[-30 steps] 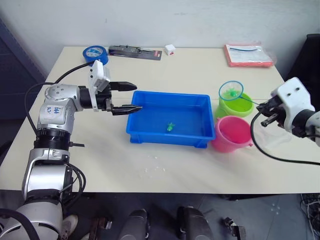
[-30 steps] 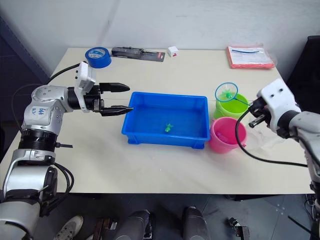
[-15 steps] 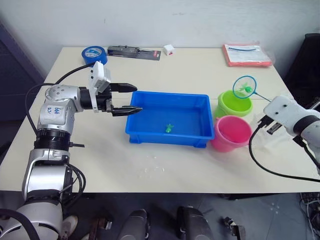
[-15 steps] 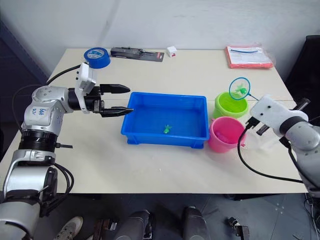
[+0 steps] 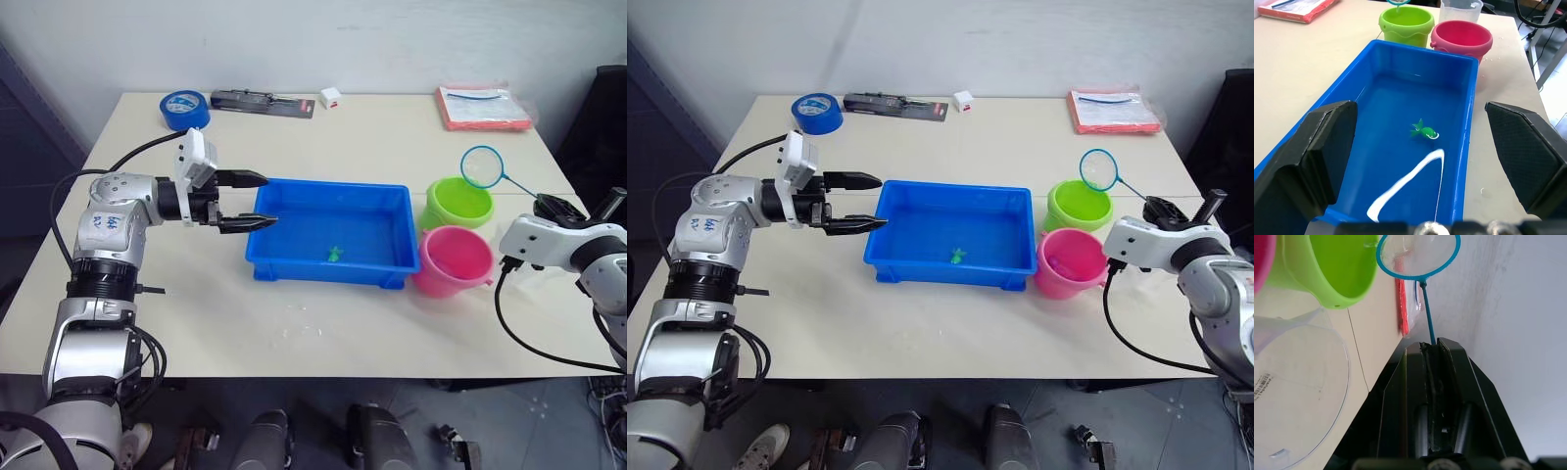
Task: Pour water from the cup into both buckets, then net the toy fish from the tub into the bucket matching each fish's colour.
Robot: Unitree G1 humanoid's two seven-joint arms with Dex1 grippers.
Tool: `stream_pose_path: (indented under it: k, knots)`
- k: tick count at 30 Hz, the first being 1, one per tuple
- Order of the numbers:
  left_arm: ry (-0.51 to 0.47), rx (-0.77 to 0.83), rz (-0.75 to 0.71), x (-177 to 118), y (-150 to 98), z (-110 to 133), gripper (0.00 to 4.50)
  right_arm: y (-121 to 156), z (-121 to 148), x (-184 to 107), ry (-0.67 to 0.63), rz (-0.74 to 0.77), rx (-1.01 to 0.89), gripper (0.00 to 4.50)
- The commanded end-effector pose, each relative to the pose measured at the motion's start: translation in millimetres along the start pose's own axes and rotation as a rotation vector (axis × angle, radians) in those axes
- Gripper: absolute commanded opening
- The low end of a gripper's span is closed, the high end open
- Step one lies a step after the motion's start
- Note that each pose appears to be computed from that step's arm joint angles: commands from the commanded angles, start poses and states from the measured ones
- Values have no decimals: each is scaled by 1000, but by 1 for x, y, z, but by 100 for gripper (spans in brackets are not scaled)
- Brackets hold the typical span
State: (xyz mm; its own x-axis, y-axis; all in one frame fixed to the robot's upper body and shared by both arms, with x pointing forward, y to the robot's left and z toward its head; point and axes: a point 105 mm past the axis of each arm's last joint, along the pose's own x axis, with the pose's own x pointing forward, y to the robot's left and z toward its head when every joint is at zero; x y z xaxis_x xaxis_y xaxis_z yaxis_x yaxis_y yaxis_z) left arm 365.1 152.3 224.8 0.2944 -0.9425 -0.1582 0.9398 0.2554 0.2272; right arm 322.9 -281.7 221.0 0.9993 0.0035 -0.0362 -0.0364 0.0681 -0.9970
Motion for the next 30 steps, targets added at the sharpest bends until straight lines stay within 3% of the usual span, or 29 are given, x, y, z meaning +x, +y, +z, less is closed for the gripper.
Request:
stream_pose_path:
  k: [1, 4, 7, 14, 30]
  knots:
    - [-17, 47, 20, -7, 2, 14, 450, -36, 15, -2, -63, -60, 152, 80]
    - [10, 45, 51, -16, 4, 9, 450, -44, 30, 2, -133, 18, 296, 80]
    - [92, 14, 98, -33, 3, -8, 450, -32, 50, 2, -225, 219, 413, 80]
    - [167, -55, 113, -50, -13, -26, 450, -1, 75, -1, -300, 515, 366, 80]
    - [123, -62, 141, -49, -30, -20, 450, 41, 106, 34, -365, 626, 48, 80]
